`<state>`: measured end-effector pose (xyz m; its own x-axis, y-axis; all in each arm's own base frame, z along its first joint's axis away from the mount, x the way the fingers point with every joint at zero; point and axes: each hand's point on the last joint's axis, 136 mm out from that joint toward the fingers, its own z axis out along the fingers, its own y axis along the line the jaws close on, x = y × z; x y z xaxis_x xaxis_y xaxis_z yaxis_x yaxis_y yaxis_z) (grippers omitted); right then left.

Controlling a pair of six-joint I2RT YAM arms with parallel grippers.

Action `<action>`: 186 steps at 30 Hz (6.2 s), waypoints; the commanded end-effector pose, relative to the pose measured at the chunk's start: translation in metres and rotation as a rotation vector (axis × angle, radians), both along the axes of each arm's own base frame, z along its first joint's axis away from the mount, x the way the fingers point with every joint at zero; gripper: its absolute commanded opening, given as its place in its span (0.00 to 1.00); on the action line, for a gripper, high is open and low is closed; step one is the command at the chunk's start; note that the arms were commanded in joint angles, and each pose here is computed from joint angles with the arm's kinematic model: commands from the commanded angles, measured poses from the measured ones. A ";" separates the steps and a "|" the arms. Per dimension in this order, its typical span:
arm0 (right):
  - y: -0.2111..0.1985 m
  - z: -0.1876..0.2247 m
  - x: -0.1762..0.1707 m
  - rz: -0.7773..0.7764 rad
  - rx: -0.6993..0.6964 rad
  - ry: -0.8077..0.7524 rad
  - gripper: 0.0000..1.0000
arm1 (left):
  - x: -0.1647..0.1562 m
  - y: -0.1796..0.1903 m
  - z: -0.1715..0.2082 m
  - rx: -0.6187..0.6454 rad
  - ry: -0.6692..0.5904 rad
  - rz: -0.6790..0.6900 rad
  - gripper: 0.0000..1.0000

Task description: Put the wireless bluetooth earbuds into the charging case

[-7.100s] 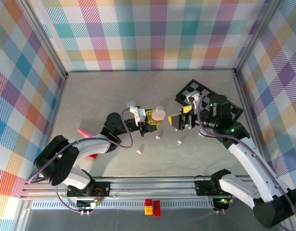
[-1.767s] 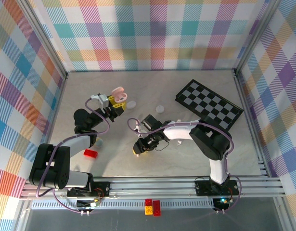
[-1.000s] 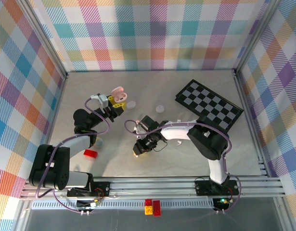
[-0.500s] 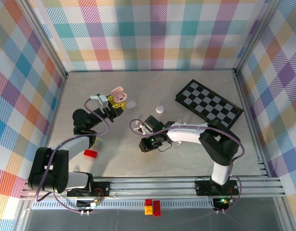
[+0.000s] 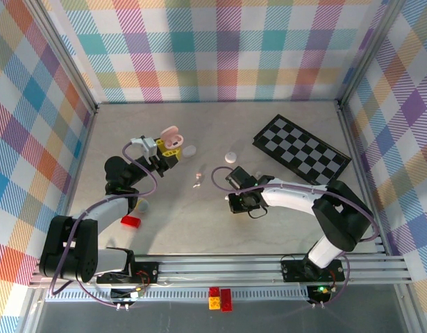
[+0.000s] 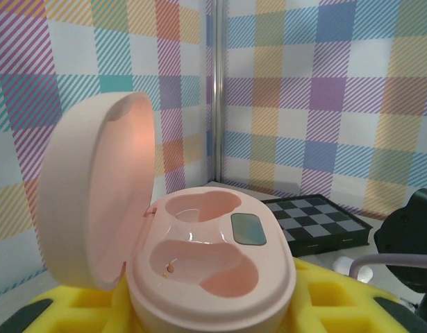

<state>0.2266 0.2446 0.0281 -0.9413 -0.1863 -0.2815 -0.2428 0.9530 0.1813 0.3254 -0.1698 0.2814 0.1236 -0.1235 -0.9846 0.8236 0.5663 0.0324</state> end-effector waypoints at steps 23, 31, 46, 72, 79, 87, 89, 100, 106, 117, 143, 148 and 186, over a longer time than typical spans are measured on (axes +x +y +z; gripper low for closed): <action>-0.050 0.030 0.029 -0.069 -0.346 -0.186 0.20 | -0.005 -0.021 0.003 0.075 -0.027 -0.054 0.38; -0.022 0.037 0.027 -0.004 -0.112 -0.236 0.20 | -0.011 -0.036 -0.008 0.101 -0.001 -0.088 0.38; -0.001 0.143 0.031 0.202 0.156 -0.566 0.19 | -0.043 -0.081 -0.048 0.166 0.100 -0.227 0.38; 0.049 0.244 0.022 0.392 0.434 -0.667 0.20 | -0.071 -0.122 -0.073 0.240 0.141 -0.348 0.38; 0.054 0.239 0.023 0.404 0.431 -0.649 0.20 | -0.073 -0.131 -0.071 0.234 0.133 -0.379 0.38; 0.051 0.219 0.028 0.405 0.367 -0.627 0.20 | -0.075 -0.133 -0.067 0.225 0.129 -0.385 0.38; 0.050 0.217 0.028 0.404 0.358 -0.627 0.20 | -0.075 -0.133 -0.067 0.225 0.128 -0.386 0.38; 0.050 0.207 0.029 0.431 0.322 -0.607 0.22 | -0.075 -0.133 -0.062 0.217 0.119 -0.388 0.38; 0.046 0.204 0.029 0.443 0.290 -0.611 0.23 | -0.076 -0.134 -0.061 0.216 0.118 -0.390 0.38; 0.049 0.203 0.021 0.523 0.282 -0.607 0.24 | -0.075 -0.134 -0.059 0.211 0.117 -0.392 0.38; 0.058 0.220 0.023 0.457 0.371 -0.588 0.36 | -0.073 -0.136 -0.061 0.205 0.117 -0.399 0.38; 0.053 0.230 0.022 0.438 0.377 -0.609 0.45 | -0.073 -0.136 -0.063 0.205 0.114 -0.395 0.38; 0.097 0.073 0.112 0.083 0.583 0.046 0.62 | -0.017 -0.018 -0.003 -0.007 0.000 -0.079 0.38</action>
